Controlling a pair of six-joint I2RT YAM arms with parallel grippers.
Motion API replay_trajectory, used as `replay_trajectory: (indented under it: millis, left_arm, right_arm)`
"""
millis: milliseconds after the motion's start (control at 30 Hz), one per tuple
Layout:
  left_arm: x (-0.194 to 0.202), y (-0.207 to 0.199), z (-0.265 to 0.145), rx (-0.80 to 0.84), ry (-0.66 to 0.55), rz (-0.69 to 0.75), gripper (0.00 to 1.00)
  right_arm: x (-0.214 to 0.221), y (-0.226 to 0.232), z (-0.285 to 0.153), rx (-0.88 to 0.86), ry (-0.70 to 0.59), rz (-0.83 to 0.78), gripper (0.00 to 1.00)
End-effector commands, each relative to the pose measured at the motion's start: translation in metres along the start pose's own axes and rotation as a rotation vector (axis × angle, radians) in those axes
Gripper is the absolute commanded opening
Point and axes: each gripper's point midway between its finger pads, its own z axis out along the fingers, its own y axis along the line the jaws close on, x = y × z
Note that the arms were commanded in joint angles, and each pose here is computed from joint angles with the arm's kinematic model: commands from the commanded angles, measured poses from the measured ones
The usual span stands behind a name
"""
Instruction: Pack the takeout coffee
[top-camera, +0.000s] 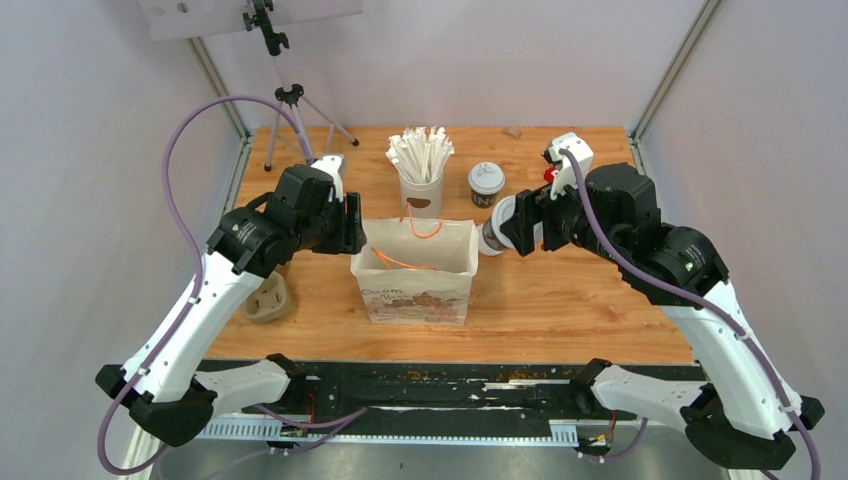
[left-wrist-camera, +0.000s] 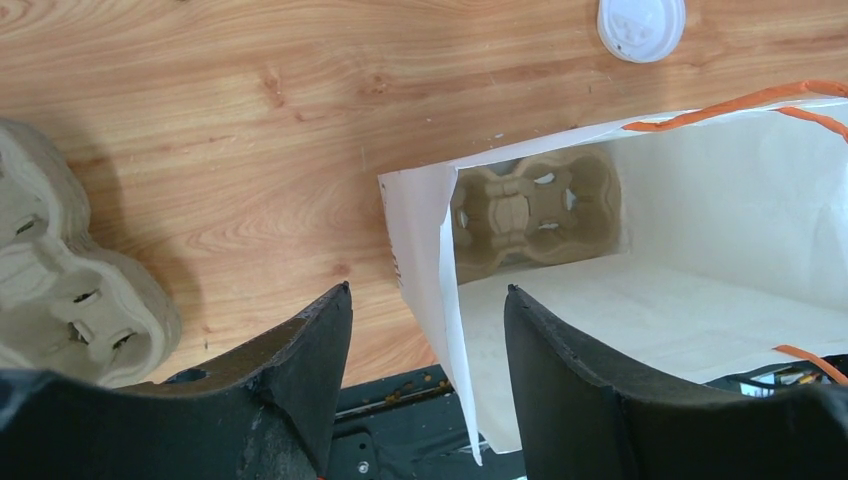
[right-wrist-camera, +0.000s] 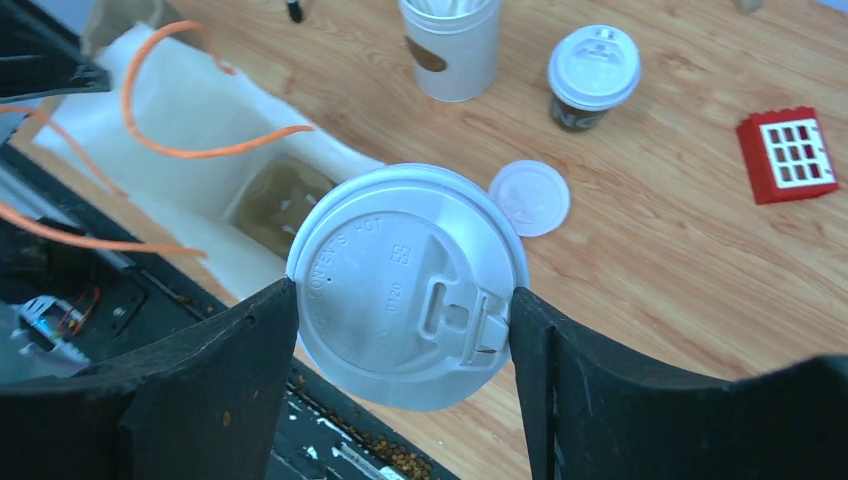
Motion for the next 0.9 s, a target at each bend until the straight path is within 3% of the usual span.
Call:
replay_trajectory:
  millis: [0, 500, 867]
  left_arm:
    - [-0.016, -0.008, -0.005, 0.029, -0.05, -0.006, 0.64]
    - [-0.011, -0.021, -0.008, 0.125, -0.067, -0.031, 0.59]
    - [0.003, -0.014, -0.01, 0.1, -0.036, -0.058, 0.57]
  right_arm:
    - [-0.007, 0.031, -0.014, -0.14, -0.046, 0.026, 0.66]
    - [-0.029, 0.081, -0.01, -0.309, -0.122, -0.046, 0.66]
    - [-0.003, 0.107, 0.039, -0.362, -0.136, -0.261, 0.66]
